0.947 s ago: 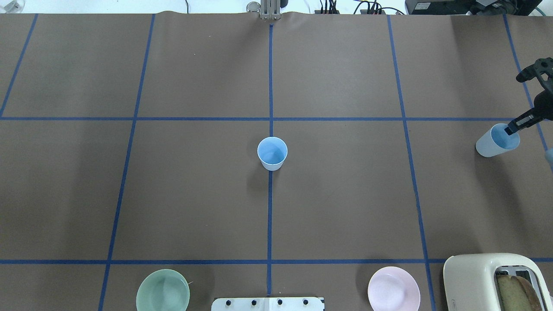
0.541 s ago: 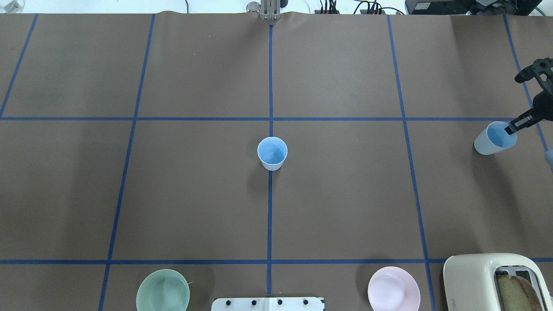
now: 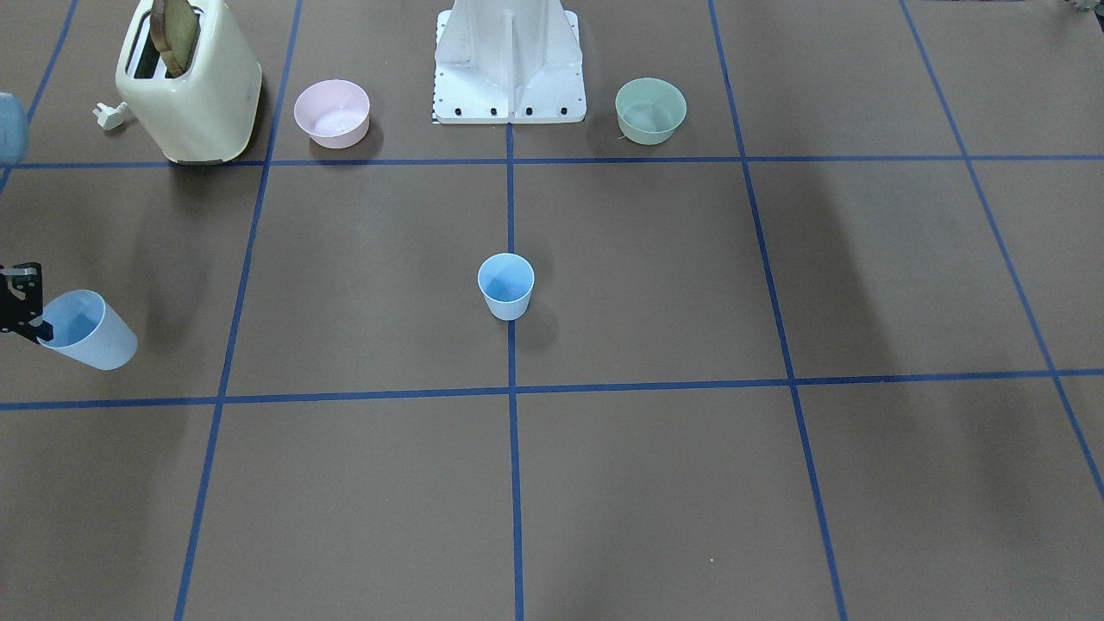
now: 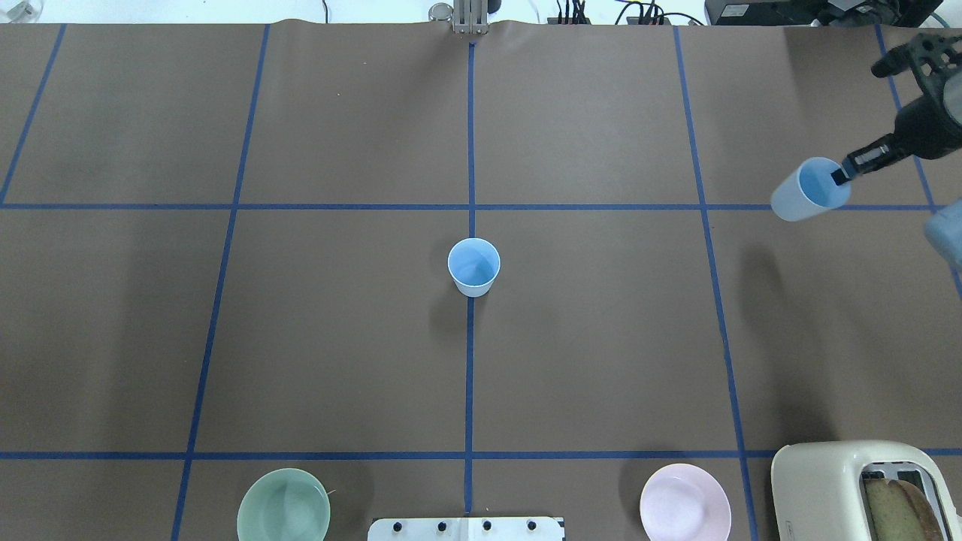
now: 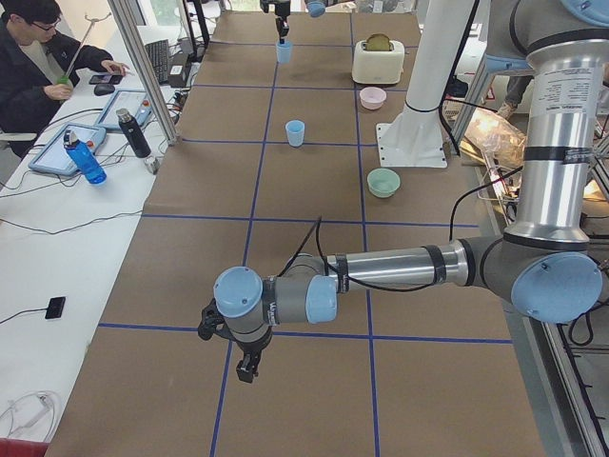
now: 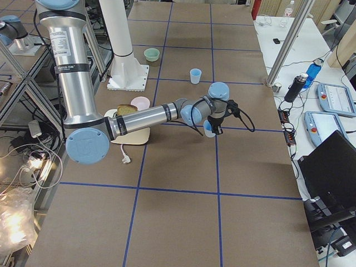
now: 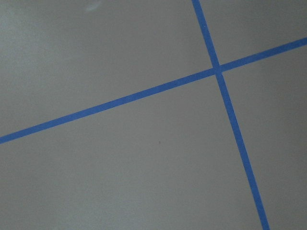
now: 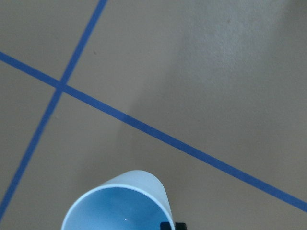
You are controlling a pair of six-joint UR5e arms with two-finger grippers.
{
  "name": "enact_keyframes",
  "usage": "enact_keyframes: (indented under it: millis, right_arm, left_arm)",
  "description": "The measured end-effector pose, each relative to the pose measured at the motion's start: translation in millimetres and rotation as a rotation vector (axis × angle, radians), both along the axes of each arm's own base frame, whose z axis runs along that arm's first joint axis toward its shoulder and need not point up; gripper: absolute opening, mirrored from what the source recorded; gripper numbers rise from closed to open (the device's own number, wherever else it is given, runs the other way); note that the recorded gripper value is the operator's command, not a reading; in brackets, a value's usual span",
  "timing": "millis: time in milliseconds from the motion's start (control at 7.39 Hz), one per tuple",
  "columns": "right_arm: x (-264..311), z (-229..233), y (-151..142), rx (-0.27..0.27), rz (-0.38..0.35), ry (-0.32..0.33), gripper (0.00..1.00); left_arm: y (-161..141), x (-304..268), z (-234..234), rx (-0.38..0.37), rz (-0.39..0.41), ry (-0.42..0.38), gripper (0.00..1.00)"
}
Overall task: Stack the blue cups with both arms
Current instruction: 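Carry the cup with the right gripper above the centered cup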
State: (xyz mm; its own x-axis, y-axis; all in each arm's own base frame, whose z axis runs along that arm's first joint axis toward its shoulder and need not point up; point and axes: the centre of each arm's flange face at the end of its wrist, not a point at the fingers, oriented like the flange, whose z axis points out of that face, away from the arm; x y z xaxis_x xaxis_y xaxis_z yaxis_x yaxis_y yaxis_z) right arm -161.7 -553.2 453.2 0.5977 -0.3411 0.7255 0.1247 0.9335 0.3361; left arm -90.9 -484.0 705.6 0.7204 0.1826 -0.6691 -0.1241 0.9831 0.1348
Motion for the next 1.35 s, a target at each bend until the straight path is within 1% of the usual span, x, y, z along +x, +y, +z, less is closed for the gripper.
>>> enact_keyframes:
  millis: [135, 271, 406, 541, 677, 812, 947, 1083, 1353]
  right_arm:
    - [-23.1, -60.5, -2.7, -0.054, 0.046, -0.044, 0.00]
    - [-57.8, -126.6, -0.2, -0.121, 0.075, -0.074, 0.00]
    - [-96.8, -188.0, 5.8, -0.182, 0.100, -0.086, 0.00]
    - [-138.7, -239.1, 18.2, -0.224, 0.125, -0.087, 0.00]
    - [-180.8, -276.9, 36.2, -0.252, 0.146, -0.084, 0.00]
    - [-220.9, -306.4, 56.8, -0.274, 0.166, -0.075, 0.00]
    - [-254.1, -326.4, 72.8, -0.293, 0.181, -0.057, 0.00]
    - [-283.1, -337.3, 82.9, -0.306, 0.193, -0.032, 0.00]
    - [-325.7, -335.1, 93.8, -0.313, 0.203, 0.022, 0.00]
  left_arm:
    - [10.9, 1.5, -4.7, -0.014, -0.038, 0.009, 0.98]
    - [17.8, 3.1, -8.3, -0.018, -0.056, 0.025, 0.98]
    - [20.9, 4.1, -11.4, -0.017, -0.063, 0.037, 0.98]
    - [22.5, 4.5, -13.4, -0.016, -0.066, 0.043, 0.98]
    - [24.2, 4.7, -13.4, -0.017, -0.067, 0.044, 0.98]
    - [25.2, 4.8, -13.0, -0.018, -0.067, 0.045, 0.98]
    - [25.5, 4.9, -12.7, -0.019, -0.067, 0.045, 0.98]
    - [25.8, 5.0, -12.4, -0.020, -0.067, 0.045, 0.98]
    - [25.8, 5.2, -12.4, -0.020, -0.067, 0.045, 0.98]
